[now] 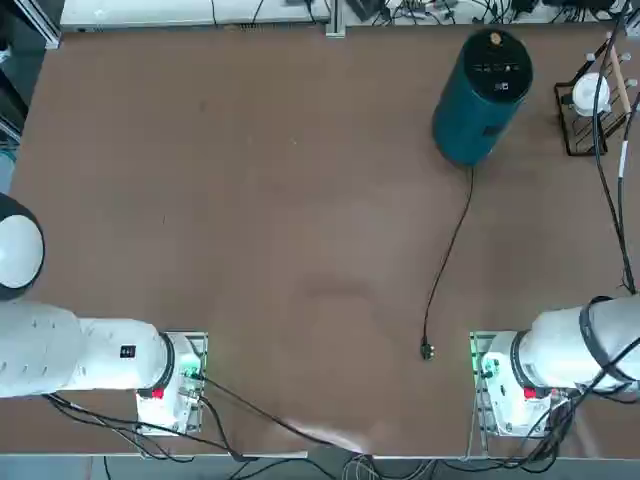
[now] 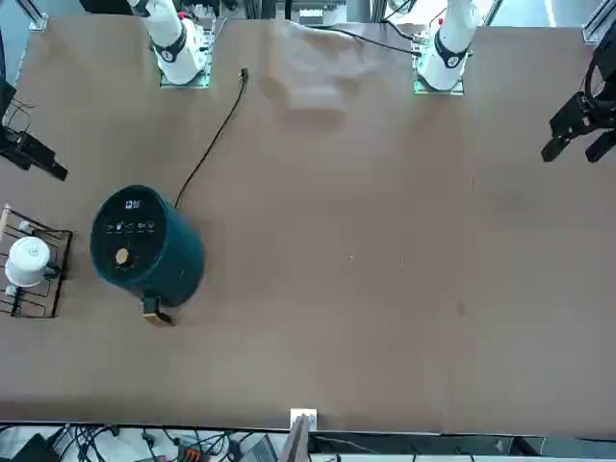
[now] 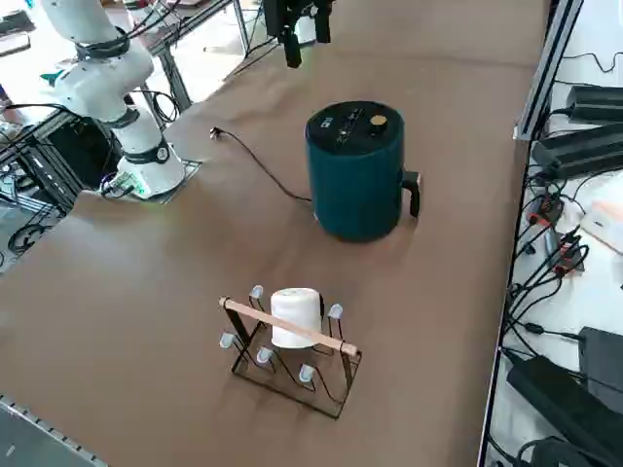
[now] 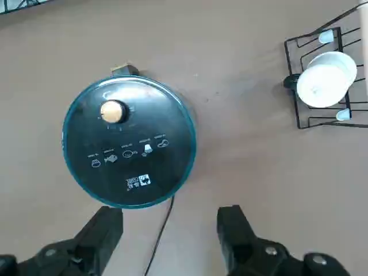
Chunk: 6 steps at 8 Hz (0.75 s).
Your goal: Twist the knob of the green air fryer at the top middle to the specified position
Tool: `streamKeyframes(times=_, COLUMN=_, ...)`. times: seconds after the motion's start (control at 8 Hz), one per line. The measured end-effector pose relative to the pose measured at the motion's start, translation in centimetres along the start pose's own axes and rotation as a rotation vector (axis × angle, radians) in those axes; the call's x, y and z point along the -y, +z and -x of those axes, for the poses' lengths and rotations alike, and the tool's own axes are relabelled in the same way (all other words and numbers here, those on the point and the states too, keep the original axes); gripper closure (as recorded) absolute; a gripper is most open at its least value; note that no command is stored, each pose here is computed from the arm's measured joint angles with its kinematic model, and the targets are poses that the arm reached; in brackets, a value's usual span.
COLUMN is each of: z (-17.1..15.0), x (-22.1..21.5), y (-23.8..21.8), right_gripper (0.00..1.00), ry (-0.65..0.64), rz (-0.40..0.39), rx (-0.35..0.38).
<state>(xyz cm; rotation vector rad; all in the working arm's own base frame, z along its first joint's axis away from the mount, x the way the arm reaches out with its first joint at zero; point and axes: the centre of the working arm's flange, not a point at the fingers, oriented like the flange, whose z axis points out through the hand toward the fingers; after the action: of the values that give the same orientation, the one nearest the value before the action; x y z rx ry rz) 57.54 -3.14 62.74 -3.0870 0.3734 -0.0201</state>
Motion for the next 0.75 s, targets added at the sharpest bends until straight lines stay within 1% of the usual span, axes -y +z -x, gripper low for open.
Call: streamKeyframes(times=0.75, z=-0.02, x=0.02, y=0.06, right_gripper=0.00, ry=0.000, rz=0.000, rx=0.001)
